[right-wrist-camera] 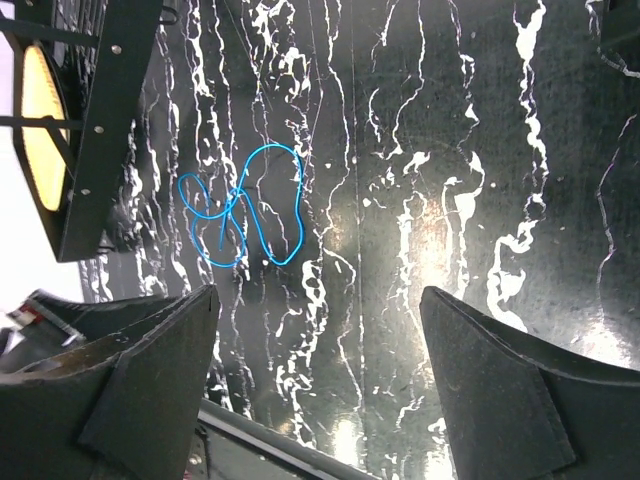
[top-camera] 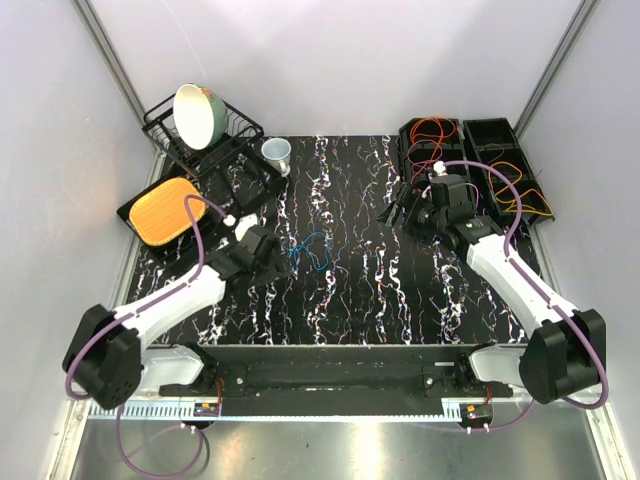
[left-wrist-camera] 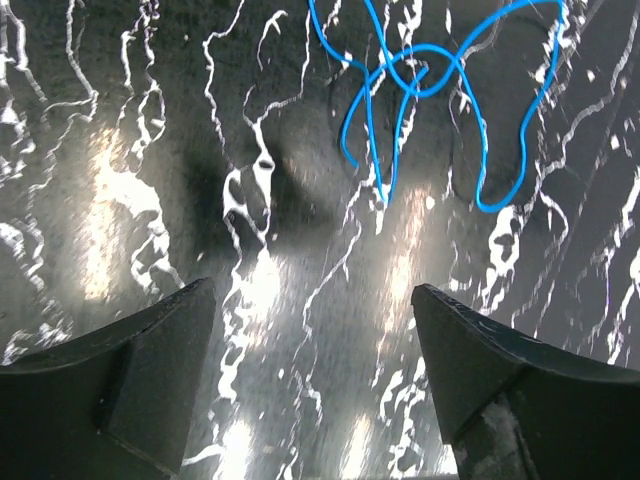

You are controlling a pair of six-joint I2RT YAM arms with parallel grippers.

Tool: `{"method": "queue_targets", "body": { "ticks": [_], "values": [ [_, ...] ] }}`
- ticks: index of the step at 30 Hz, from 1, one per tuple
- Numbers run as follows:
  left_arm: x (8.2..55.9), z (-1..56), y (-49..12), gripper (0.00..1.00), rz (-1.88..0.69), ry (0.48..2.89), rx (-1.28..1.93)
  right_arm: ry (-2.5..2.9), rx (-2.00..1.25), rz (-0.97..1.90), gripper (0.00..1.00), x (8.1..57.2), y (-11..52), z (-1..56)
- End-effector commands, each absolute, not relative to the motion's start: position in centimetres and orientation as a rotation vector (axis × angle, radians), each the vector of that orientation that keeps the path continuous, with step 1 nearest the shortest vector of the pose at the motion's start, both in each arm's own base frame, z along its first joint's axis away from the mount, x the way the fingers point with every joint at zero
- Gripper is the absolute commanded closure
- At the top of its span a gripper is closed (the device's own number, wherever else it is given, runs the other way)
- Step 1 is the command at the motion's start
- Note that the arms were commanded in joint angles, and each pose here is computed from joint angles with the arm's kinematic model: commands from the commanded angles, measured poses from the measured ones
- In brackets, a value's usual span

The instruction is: Untangle the cables

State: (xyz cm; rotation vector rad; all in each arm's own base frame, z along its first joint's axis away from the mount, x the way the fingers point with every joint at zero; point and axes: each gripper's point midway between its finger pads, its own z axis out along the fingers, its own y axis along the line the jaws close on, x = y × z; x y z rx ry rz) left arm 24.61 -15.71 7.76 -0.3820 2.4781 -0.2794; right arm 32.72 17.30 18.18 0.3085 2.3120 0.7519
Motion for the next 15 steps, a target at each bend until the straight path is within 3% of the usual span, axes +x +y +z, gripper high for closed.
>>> {"method": "queue_targets", "body": {
  "ticks": [1, 15],
  "values": [
    [27.5, 8.0, -16.3, 0.19, -0.308, 2.381, -0.475, 2.262, 0.359, 0.829, 0.14, 32.6, 17.9, 19.4],
    [30.8, 4.6, -16.5, 0.27, -0.214, 2.408, -0.462, 2.32, 0.311, 0.865, 0.13, 30.5, 18.2, 17.6]
  ]
}}
